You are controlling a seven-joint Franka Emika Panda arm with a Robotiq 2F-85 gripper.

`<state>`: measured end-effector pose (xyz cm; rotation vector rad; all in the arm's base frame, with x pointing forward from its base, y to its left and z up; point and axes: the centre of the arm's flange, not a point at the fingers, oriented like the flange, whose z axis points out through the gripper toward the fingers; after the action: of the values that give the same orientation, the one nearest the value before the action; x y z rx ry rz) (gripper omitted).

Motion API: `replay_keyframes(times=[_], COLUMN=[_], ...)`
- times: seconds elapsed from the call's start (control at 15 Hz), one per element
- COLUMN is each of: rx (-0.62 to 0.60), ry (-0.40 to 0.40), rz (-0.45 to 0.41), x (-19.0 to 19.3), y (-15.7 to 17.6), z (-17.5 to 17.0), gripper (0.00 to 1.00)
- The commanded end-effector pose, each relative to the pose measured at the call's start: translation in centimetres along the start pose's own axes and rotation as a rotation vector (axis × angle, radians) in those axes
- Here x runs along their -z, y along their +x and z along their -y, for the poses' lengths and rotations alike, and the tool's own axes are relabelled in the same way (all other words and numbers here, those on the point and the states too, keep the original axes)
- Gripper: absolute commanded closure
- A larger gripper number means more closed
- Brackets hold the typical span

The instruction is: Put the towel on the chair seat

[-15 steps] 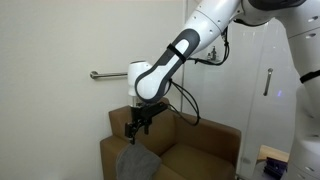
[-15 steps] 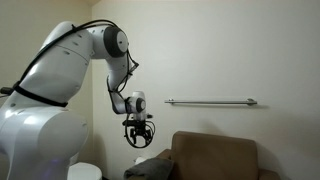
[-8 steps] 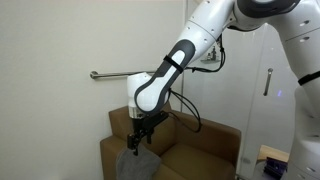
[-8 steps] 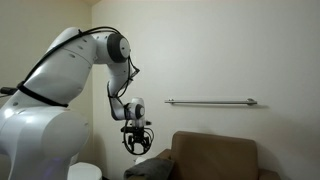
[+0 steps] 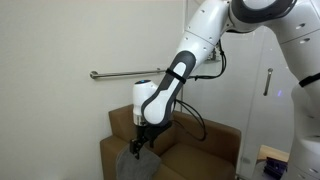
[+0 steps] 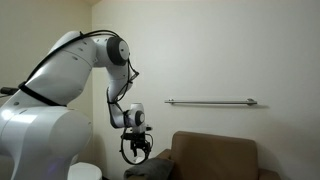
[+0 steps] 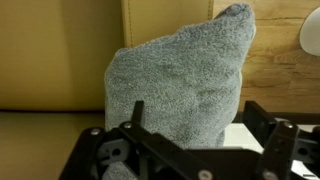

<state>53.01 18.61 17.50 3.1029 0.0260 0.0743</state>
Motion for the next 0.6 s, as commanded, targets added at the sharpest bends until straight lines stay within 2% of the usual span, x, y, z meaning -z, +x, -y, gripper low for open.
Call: replay_keyframes(times=[0.0, 0.2, 0.53], rx=[-0.031, -0.04, -0.098], ry=[-0.021, -0.062, -0.052], rz=[-0.021, -0.041, -0.071], x=[-1.4, -2.1, -3.5], y=[-1.3, -2.0, -3.3], z=[0.0, 0.4, 0.8], gripper=[0.0, 0.0, 0.0])
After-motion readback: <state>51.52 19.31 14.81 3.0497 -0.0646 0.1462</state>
